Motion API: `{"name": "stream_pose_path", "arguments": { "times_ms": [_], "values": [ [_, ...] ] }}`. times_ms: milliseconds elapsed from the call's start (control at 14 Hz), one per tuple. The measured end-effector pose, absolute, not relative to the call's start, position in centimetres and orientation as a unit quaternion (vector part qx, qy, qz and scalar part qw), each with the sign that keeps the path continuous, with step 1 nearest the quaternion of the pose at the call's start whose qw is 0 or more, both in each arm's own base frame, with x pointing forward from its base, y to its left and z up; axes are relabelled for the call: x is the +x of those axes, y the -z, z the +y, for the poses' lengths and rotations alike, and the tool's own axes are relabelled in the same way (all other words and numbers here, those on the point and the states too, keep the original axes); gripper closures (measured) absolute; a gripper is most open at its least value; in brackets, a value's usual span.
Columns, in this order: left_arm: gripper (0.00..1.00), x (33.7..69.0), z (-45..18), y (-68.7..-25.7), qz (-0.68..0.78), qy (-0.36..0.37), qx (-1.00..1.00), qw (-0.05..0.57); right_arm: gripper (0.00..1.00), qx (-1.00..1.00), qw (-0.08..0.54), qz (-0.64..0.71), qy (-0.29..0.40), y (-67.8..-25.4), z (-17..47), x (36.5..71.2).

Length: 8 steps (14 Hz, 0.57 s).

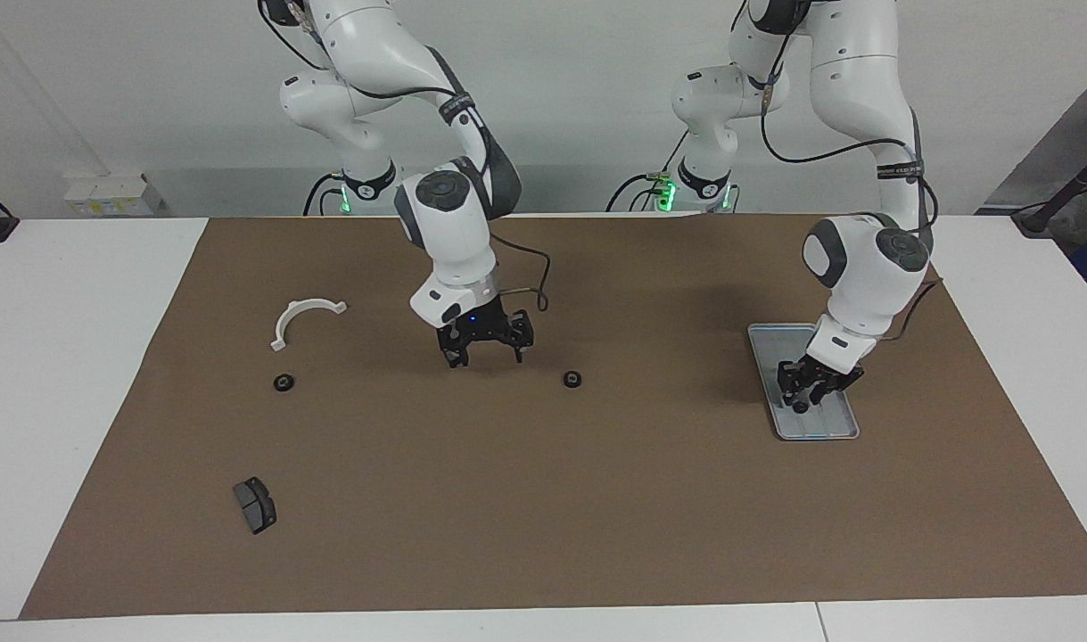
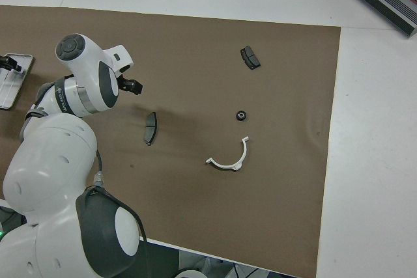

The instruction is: Place bearing gear from tray to pile

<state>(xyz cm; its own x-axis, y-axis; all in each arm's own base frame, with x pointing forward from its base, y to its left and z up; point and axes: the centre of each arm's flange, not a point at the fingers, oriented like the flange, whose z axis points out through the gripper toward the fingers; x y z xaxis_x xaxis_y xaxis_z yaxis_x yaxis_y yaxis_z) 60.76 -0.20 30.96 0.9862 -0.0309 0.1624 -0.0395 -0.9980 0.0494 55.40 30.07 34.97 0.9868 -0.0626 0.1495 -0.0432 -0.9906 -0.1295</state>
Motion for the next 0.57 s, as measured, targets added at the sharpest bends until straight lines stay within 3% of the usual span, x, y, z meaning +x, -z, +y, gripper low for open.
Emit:
{"name": "stream_pose_path", "arguments": {
  "times_ms": [214, 285, 356, 498, 569],
  "values": [
    [0.54, 60.8, -0.2, -30.9, -0.018, -0.085, 0.996, 0.026, 0.0, -0.995, 0.04, 0.031, 0.082, -32.4, 34.0, 56.0],
    [0.6, 60.8, -0.2, -30.9, -0.018, -0.085, 0.996, 0.026, 0.0, -0.995, 0.037, 0.03, 0.084, -31.9, 35.1, 56.4],
    [0.6, 60.8, -0.2, -30.8, -0.018, -0.084, 0.996, 0.026, 0.0, -0.995, 0.036, 0.027, 0.085, -31.8, 36.1, 56.7],
    [0.73, 60.8, -0.2, -30.8, -0.018, -0.084, 0.996, 0.026, 0.0, -0.996, 0.037, 0.013, 0.084, -31.6, 38.5, 56.6],
    [0.73, 60.8, -0.2, -30.8, -0.018, -0.084, 0.996, 0.026, 0.0, -0.996, 0.038, 0.007, 0.083, -31.2, 39.7, 56.3]
  ]
}}
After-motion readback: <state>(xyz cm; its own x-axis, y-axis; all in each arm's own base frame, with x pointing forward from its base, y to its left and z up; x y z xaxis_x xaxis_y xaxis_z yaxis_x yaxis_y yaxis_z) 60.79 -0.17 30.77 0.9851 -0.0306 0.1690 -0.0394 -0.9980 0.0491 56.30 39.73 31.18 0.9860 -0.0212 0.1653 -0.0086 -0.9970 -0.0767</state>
